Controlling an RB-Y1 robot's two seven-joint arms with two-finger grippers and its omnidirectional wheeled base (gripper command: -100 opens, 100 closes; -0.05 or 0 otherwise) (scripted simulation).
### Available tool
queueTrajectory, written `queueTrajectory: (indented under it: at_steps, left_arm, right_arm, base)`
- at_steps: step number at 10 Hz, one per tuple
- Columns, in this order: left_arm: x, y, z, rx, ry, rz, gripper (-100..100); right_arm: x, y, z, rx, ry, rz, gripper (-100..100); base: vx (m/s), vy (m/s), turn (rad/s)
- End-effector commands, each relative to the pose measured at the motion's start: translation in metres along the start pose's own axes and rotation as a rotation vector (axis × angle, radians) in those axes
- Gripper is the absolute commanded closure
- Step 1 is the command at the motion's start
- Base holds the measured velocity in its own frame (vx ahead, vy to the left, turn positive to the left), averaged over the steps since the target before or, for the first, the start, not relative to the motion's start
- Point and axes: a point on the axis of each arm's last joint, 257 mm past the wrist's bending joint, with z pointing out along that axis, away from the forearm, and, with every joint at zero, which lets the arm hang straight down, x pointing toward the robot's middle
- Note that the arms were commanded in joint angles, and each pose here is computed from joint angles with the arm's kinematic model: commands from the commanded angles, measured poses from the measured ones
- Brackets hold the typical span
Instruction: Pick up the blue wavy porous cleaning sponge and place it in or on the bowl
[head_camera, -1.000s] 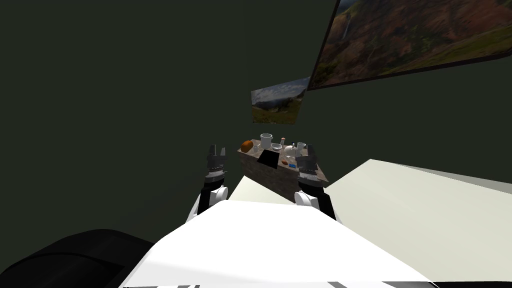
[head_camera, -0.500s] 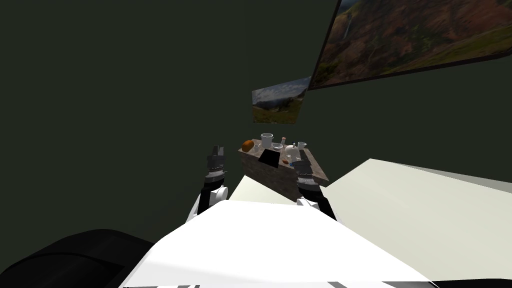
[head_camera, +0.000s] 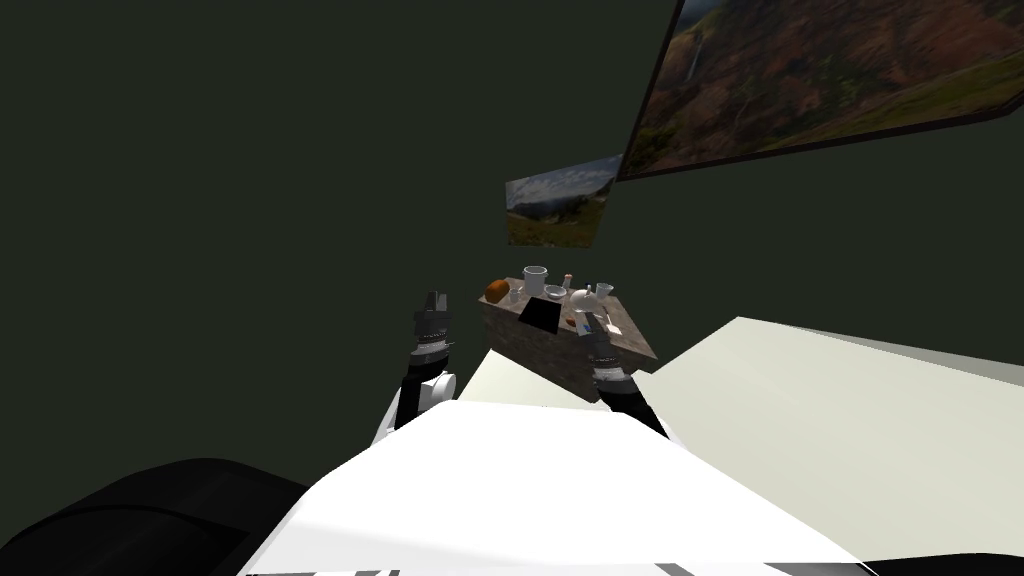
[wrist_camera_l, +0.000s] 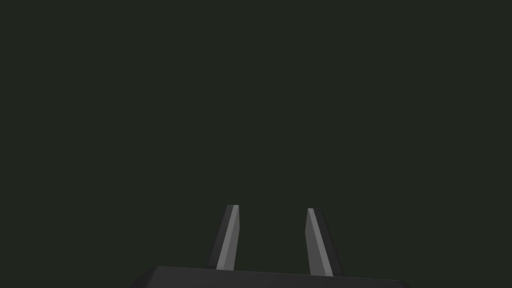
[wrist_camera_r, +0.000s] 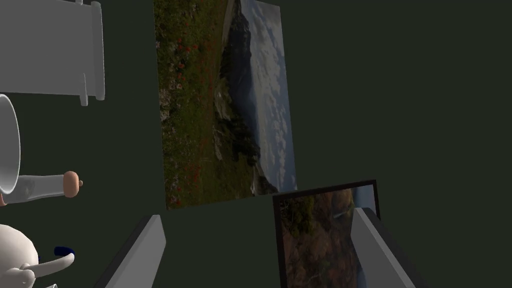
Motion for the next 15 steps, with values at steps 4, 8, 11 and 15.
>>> queueTrajectory:
  at_steps: [4, 8, 11, 15]
  left_arm:
    - [0.000, 0.000, 0.000, 0.000, 0.000, 0.000, 0]
    - [0.000, 0.000, 0.000, 0.000, 0.000, 0.000, 0]
    - [0.000, 0.000, 0.000, 0.000, 0.000, 0.000, 0]
    - [0.000, 0.000, 0.000, 0.000, 0.000, 0.000, 0]
  right_arm:
    - [0.030, -0.038, -0.040, 0.111, 0.140, -0.013, -100]
    - [0.052, -0.071, -0.085, 0.217, 0.277, -0.033, -100]
    - [0.061, -0.087, -0.112, 0.273, 0.350, -0.045, -100]
    - [0.072, -0.116, -0.171, 0.386, 0.498, -0.073, -100]
  base:
    - [-0.031, 0.015, 0.006]
    - [-0.040, 0.008, 0.015]
    - [-0.023, 0.003, 0.013]
    - [-0.025, 0.002, 0.029]
